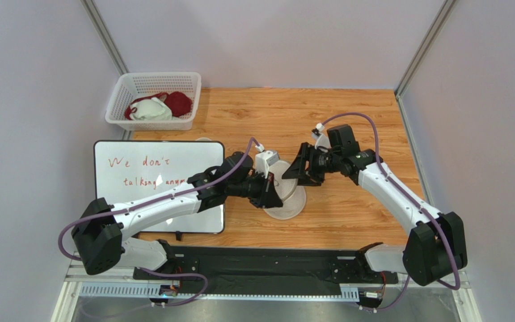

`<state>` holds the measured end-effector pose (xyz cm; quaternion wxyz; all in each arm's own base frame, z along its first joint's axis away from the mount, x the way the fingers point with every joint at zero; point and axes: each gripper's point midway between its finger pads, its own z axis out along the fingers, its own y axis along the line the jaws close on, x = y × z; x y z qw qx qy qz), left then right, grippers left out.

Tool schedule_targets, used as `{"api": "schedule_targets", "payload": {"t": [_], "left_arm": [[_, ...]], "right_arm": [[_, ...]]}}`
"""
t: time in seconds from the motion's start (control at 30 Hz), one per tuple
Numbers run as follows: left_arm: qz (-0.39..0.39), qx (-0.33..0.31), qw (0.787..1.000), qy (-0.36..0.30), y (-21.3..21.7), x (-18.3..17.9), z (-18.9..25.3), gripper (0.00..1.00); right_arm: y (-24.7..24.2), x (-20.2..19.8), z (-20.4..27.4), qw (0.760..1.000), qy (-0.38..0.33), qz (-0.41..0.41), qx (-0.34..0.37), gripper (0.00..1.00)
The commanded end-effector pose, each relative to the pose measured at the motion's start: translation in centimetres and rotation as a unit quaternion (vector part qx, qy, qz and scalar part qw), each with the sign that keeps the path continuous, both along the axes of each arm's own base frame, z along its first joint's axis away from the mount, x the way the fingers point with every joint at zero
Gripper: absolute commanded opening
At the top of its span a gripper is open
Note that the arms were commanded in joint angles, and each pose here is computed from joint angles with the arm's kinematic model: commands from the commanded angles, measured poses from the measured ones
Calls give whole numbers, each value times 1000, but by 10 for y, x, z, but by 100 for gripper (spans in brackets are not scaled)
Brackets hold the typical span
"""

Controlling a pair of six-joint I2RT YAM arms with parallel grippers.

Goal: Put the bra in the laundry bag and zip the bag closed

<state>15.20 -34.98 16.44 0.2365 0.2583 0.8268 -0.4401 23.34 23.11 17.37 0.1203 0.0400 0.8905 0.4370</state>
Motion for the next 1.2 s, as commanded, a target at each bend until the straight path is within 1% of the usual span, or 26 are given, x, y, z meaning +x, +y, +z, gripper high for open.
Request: {"api": "schedule_targets", "payload": {"t": [0.0, 0.07, 0.1, 0.17, 0.23, 0.3, 0.33, 0.43, 0.47, 0.53, 0.57, 0.63, 0.67, 0.73, 0.77, 0.8, 0.83, 0.93, 1.03, 1.07, 1.1, 1.17], "left_arm": [[-14, -72, 997, -31, -23, 8, 50, 0], [-11, -71, 997, -33, -23, 9, 52, 0], [-12, -70, 997, -33, -23, 9, 51, 0], [-15, -69, 997, -31, -23, 8, 49, 0], [-20, -68, 997, -29, -23, 7, 47, 0], [-26, -67, 997, -26, -24, 5, 45, 0], [-28, -67, 997, -25, -25, 4, 44, 0], [-36, -72, 997, -20, -27, 1, 45, 0], [-36, -75, 996, -20, -27, 2, 47, 0], [-41, -76, 996, -18, -27, -1, 47, 0], [-42, -76, 996, -18, -27, -2, 49, 0], [-42, -71, 996, -18, -24, -4, 46, 0], [-42, -66, 997, -19, -22, -5, 44, 0], [-32, -41, 998, -26, -10, -5, 36, 0], [-26, -30, 999, -28, -5, -5, 31, 0], [-8, -15, 999, -38, 2, 0, 26, 0], [-4, 4, 999, -41, 14, -4, 20, 0], [15, 40, 998, -53, 37, -3, 7, 0], [15, 55, 997, -57, 48, -5, 2, 0], [10, 57, 997, -57, 48, -6, 1, 0], [4, 55, 997, -57, 47, -8, 3, 0], [2, 53, 997, -55, 45, -7, 4, 0]], "right_arm": [[-12, 4, 7, 998, -31, -17, -57, 71], [-25, 1, 2, 995, -39, -37, -86, 75], [-30, -5, 8, 994, -47, -44, -90, 79], [-37, -12, 10, 993, -50, -59, -94, 82], [-37, -24, 12, 993, -48, -73, -77, 82], [-29, -36, 12, 995, -49, -69, -48, 81], [-23, -40, 14, 996, -34, -81, -31, 80], [-10, -46, 13, 996, -37, -83, 5, 68], [-6, -45, 13, 995, -28, -90, 15, 60], [-2, -43, 11, 996, -26, -88, 22, 55], [-2, -40, 10, 995, -30, -89, 17, 46], [-1, -35, 11, 996, -28, -88, 9, 37], [-1, -33, 12, 996, -31, -87, 8, 28], [-1, -32, 12, 996, -32, -85, 1, 17], [-1, -32, 14, 996, -33, -80, 4, 7], [-4, -31, 13, 996, -33, -82, 3, 3], [-6, -30, 13, 996, -34, -82, 2, 0], [-19, -27, 9, 996, -34, -87, -2, 0], [-26, -24, 10, 995, -31, -89, 13, 0], [-21, -28, 15, 997, -25, -70, 35, 0], [-17, -24, 18, 997, -25, -64, 44, 0], [-14, -22, 21, 997, -24, -55, 51, 0]]}}
